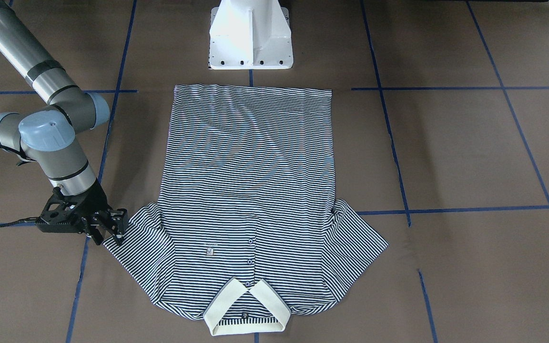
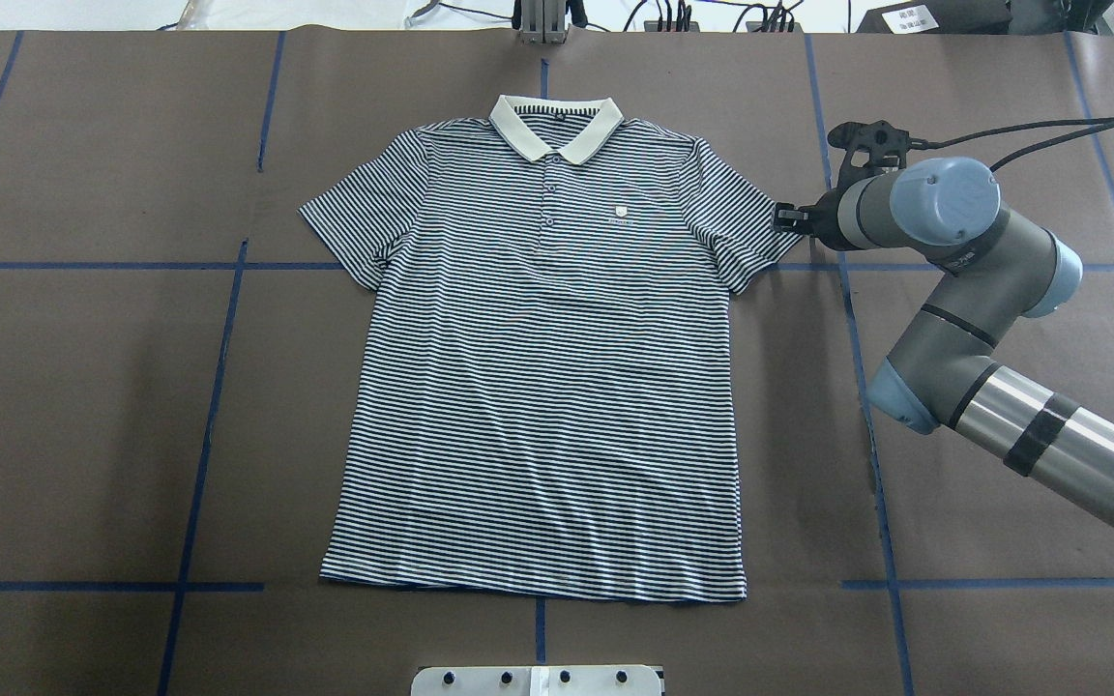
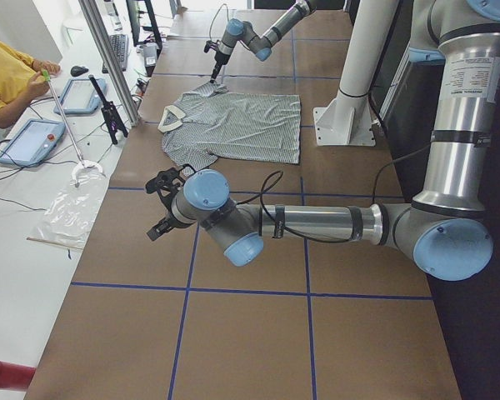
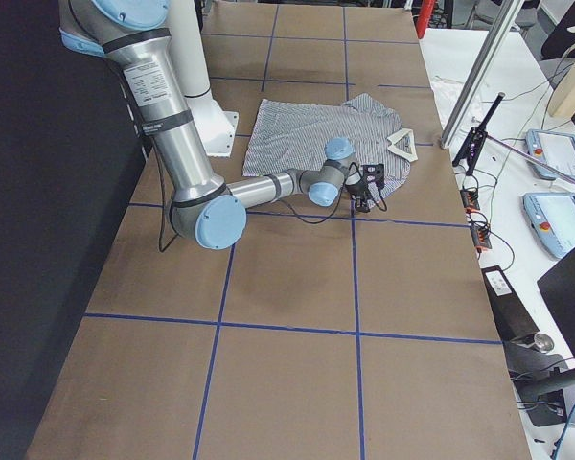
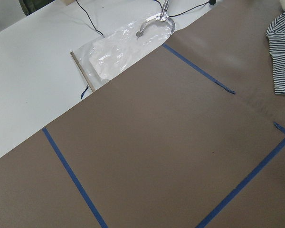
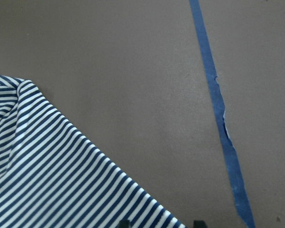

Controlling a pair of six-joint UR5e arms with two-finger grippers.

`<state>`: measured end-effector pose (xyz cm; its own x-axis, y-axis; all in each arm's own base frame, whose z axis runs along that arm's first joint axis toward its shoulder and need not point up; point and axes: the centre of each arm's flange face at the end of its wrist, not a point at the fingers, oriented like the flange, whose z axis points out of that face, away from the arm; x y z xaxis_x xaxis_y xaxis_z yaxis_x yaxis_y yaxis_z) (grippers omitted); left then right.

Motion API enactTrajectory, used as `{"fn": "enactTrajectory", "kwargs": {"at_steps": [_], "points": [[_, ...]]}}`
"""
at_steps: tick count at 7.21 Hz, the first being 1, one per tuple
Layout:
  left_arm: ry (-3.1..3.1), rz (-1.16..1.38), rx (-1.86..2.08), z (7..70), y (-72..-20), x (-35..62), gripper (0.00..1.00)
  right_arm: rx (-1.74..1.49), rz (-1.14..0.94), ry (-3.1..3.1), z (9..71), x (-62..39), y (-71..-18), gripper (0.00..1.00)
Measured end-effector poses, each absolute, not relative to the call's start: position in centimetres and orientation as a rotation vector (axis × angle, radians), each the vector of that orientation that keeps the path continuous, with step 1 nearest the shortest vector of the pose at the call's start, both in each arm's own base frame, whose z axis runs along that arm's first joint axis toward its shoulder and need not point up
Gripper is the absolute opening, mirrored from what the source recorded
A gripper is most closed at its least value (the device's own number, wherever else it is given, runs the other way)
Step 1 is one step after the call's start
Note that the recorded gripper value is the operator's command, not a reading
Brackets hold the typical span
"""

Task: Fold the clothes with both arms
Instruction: 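Move the right gripper in to the sleeve nearest it, then grasp that sleeve with the right gripper and fold it onto the shirt body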

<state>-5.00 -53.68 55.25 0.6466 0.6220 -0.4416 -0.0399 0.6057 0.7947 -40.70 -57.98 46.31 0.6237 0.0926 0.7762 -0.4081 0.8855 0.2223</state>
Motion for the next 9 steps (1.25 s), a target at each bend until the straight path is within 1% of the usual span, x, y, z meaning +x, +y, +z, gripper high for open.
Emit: {"fn": "enactTrajectory", "kwargs": {"at_steps": [2, 4, 6, 9], "points": [[0.786, 0.432, 0.841, 55.3, -53.7, -4.9, 1.0, 0.404, 0.298, -0.856, 45.8, -40.8, -58.2, 0.0], [0.786, 0.433, 0.841, 55.3, -53.7, -4.9, 1.0, 0.396, 0.313, -0.835, 43.3, -41.3, -59.3, 0.0], [0.786, 0.434, 0.842, 55.2, -53.7, -4.9, 1.0, 0.385, 0.358, -0.783, 38.4, -43.0, -60.6, 0.0], [0.786, 0.434, 0.843, 55.2, -53.7, -4.9, 1.0, 0.398, 0.519, -0.785, 29.5, -50.3, -59.2, 0.0]]}}
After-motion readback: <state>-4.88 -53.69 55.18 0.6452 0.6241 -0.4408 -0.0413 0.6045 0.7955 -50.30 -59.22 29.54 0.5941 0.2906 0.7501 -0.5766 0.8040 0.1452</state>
